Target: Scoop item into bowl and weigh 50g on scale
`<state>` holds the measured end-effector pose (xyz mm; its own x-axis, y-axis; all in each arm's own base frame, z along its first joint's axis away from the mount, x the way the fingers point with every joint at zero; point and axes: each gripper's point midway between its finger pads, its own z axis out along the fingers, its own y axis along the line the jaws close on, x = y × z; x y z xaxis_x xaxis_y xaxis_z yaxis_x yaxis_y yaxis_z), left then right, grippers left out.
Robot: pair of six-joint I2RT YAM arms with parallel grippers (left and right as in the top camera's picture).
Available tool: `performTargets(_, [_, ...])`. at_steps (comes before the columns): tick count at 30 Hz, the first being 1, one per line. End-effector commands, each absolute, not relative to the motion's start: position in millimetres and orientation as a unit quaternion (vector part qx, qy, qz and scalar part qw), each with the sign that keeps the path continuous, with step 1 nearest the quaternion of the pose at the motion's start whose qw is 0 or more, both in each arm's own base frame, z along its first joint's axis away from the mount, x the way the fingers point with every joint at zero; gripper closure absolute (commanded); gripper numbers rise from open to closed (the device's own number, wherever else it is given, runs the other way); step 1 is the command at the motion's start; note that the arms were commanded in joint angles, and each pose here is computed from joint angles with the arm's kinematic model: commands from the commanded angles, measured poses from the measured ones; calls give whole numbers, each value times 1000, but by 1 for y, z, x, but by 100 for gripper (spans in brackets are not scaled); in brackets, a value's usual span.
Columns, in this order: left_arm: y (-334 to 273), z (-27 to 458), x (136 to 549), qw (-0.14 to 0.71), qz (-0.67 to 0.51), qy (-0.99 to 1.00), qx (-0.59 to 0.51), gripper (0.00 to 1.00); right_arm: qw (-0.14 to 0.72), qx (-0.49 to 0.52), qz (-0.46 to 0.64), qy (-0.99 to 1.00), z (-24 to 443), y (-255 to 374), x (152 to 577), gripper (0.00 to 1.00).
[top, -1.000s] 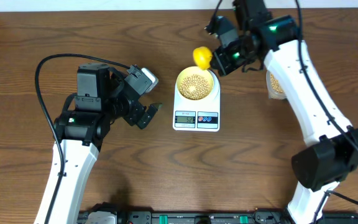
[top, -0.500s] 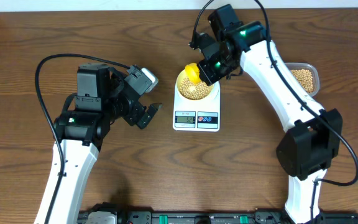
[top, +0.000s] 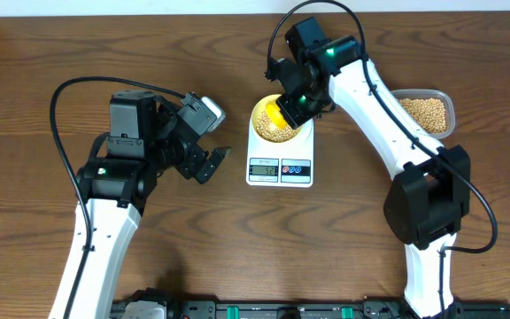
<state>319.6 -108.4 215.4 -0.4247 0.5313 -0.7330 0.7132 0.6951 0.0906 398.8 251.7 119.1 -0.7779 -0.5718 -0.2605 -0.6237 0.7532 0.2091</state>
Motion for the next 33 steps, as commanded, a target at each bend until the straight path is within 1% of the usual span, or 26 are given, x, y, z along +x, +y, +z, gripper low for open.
performTargets(1, [-106,212,319,383,-117,841,364,3,85,-334,140,928,111,259,398,99])
performTargets(13, [-106,212,319,383,-117,841,364,3,88,-339,140,926,110,263,398,99])
performTargets(21, [-106,212,319,383,-117,841,364,3,72,-350,136,924,98,267,393,99])
performTargets(33, [-106,212,319,383,-117,841,364,3,59,-350,146,924,98,265,388,99])
